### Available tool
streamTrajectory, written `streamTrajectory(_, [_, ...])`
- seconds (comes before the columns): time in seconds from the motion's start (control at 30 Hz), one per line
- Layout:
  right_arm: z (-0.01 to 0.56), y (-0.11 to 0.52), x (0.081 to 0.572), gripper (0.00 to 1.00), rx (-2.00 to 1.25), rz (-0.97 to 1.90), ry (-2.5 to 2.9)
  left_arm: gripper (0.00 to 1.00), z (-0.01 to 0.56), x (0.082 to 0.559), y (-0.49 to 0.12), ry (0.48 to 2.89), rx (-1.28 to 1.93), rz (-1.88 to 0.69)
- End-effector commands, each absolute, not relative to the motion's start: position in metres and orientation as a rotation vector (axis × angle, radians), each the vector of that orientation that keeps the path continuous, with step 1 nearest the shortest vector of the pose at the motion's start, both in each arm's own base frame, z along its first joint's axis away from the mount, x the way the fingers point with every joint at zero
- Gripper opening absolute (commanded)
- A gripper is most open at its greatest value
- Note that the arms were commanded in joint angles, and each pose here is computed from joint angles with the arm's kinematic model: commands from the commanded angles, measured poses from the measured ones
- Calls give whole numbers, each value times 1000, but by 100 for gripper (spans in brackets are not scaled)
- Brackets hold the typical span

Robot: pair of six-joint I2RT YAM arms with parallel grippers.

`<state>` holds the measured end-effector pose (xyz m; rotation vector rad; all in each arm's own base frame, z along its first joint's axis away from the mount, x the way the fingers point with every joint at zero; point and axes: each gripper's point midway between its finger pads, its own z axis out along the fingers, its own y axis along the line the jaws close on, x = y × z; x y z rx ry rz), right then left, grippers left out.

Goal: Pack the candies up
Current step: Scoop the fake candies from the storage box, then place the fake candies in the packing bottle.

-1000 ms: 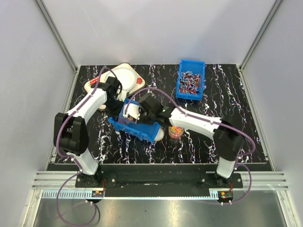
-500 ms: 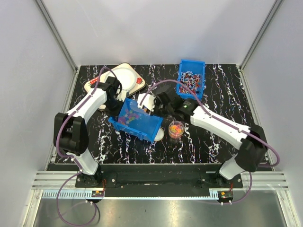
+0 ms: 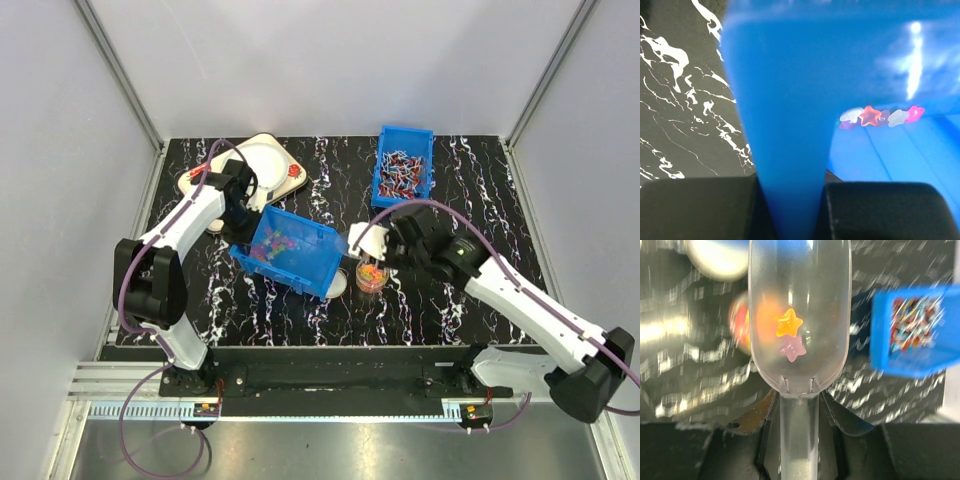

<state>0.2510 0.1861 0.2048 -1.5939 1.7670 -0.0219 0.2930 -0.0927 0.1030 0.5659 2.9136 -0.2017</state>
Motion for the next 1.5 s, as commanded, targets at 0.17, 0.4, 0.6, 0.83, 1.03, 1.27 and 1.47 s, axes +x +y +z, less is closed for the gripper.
streamTrajectory(0.17, [172, 107, 216, 0, -1777, -289, 1898, 0, 133, 307, -104, 2798, 534, -281])
streamTrajectory(0.4, [163, 90, 221, 0, -1863, -430, 1938, 0, 137, 309, -95, 2788, 488, -275])
streamTrajectory(0.6, [164, 82, 239, 0, -1904, -593, 1925, 0, 137, 310, -91, 2787, 465, -276])
streamTrajectory(0.83, [171, 80, 252, 0, -1935, -720, 1896, 0, 138, 311, -87, 2785, 447, -271])
streamTrajectory(1.03, [178, 91, 257, 0, -1962, -788, 1842, 0, 140, 312, -84, 2779, 432, -267])
streamTrajectory(1.27, [180, 105, 262, 0, -1989, -829, 1797, 0, 143, 313, -79, 2769, 408, -263])
streamTrajectory(1.47, [181, 107, 267, 0, -2008, -901, 1765, 0, 143, 314, -77, 2769, 396, -258])
